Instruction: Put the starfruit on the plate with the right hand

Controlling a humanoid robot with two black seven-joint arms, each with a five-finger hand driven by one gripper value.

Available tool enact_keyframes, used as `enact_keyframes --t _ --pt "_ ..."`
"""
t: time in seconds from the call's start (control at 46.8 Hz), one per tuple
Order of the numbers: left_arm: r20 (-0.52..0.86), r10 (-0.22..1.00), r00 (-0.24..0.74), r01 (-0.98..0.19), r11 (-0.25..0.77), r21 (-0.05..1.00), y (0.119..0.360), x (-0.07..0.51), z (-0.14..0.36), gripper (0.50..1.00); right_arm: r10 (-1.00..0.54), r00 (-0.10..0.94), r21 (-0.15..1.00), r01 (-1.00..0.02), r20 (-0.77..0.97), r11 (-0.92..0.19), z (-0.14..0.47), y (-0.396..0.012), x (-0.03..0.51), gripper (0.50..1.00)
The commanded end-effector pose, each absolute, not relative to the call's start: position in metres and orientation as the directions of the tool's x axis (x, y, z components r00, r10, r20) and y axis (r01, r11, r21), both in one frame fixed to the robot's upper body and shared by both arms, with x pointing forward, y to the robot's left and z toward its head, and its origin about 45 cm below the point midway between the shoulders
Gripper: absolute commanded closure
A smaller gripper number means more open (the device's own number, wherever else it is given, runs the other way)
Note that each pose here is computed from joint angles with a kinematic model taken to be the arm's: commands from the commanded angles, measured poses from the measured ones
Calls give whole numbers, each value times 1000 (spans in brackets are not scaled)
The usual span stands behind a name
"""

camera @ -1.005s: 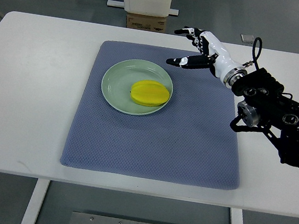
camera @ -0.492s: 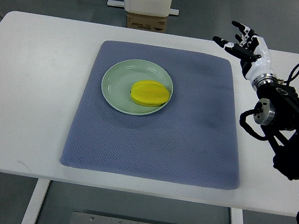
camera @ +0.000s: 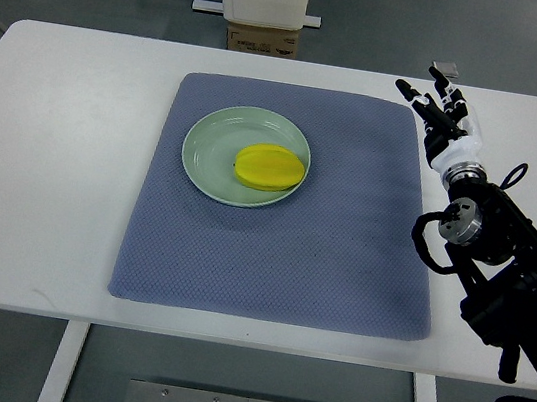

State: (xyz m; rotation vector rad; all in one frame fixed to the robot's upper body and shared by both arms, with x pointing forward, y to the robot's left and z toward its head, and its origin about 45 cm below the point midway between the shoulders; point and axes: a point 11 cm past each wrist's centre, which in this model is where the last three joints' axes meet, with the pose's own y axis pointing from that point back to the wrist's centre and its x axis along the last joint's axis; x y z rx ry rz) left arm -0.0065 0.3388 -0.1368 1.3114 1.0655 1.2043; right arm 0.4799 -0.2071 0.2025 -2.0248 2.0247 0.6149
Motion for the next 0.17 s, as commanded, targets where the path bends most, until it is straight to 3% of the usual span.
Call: enact_keyframes --t 0.0,0.15 --pt "94 990 109 -27 -92 995 339 -7 -137 500 -900 -33 144 -989 -435 -34 201 -206 479 500" --pt "94 990 109 -27 -92 995 339 -7 -137 500 -900 -37 149 -988 -435 -32 198 -207 477 500"
